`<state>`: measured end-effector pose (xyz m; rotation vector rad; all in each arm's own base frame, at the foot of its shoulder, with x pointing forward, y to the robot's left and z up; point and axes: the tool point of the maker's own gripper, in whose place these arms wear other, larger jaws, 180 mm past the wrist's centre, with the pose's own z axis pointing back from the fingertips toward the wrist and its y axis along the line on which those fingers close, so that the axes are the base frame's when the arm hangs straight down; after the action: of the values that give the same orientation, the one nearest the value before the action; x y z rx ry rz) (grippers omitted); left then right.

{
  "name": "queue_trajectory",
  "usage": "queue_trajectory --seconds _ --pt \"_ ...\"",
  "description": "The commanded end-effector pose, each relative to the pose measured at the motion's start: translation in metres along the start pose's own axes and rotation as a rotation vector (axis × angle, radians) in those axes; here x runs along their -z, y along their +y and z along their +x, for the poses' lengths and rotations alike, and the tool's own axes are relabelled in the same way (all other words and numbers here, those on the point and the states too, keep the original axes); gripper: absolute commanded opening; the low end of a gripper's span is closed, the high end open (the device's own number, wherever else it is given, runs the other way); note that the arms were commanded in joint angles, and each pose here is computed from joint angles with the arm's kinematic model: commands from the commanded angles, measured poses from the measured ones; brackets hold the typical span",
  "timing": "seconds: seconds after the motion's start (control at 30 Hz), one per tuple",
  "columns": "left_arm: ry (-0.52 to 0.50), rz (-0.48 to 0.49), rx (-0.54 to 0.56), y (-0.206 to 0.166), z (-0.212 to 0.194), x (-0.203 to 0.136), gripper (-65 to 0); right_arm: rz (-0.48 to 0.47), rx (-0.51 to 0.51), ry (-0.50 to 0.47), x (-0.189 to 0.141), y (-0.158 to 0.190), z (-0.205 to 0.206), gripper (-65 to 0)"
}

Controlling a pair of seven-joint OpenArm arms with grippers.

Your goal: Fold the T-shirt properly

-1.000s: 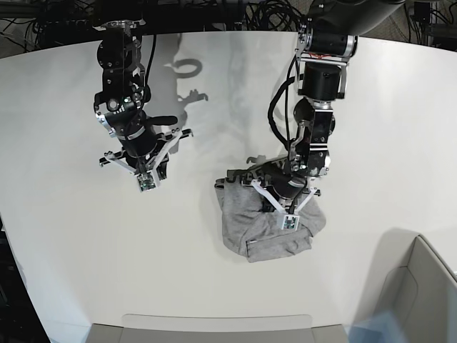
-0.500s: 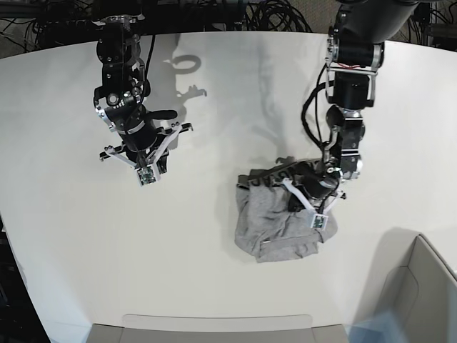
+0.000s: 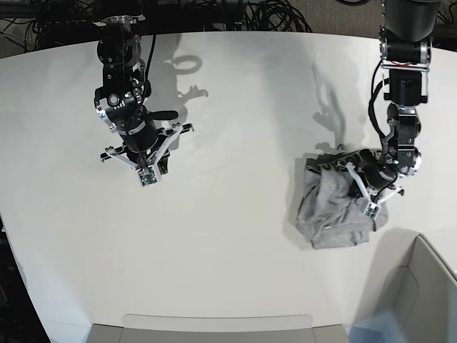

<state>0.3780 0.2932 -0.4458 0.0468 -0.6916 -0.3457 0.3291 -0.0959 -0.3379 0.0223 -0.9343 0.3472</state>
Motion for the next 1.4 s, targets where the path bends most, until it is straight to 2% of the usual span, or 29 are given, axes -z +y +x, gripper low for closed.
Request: queue_trajectory --seconds 0.0,0.13,0.3,0.43,0.57,0.63,0.77,0.9,1.07,1.23,1.37 --pt "0.186 0.075 0.065 0.023 -0.047 -0.008 -65.0 -0.008 -0.003 -0.055 -0.003 -0.004 0.016 -62.7" --pt "0.194 0.090 0.084 0.030 -0.060 -0.015 -65.0 -0.006 -0.008 -0.056 -0.003 -0.003 0.017 -62.7" --pt "0.122 0.108 0.091 0.032 -0.034 -0.018 -65.0 -0.002 -0.004 -0.077 -0.006 -0.001 0.023 -62.7" --pt "-0.019 0.150 0.078 0.037 0.011 -0.033 -65.0 -0.014 -0.017 -0.115 -0.013 -0.003 0.036 -62.7" --pt "-0.190 0.221 0.029 0.046 0.052 -0.065 -65.0 -0.016 -0.019 -0.152 -0.021 -0.003 0.047 -62.7" --pt "-0.280 0.246 0.022 0.041 0.074 -0.083 -65.0 -0.014 -0.020 -0.153 -0.024 -0.001 0.046 -62.7" --pt "-0.378 0.259 0.036 0.018 0.089 -0.111 -65.0 -0.005 -0.032 -0.162 -0.037 0.007 0.042 -62.7" --pt "-0.418 0.294 0.009 0.001 0.072 -0.144 -65.0 0.048 -0.040 -0.144 -0.054 0.032 0.027 -62.7" --pt "-0.447 0.354 -0.056 -0.019 0.048 -0.187 -65.0 0.089 -0.013 -0.053 -0.063 0.050 -0.012 -62.7" --pt "-0.363 0.357 -0.098 -0.039 0.002 -0.202 -65.0 0.122 0.037 0.035 -0.076 0.069 -0.047 -62.7" --pt "-0.262 0.347 -0.146 -0.057 -0.042 -0.210 -65.0 0.155 0.121 0.019 -0.097 0.093 -0.070 -62.7"
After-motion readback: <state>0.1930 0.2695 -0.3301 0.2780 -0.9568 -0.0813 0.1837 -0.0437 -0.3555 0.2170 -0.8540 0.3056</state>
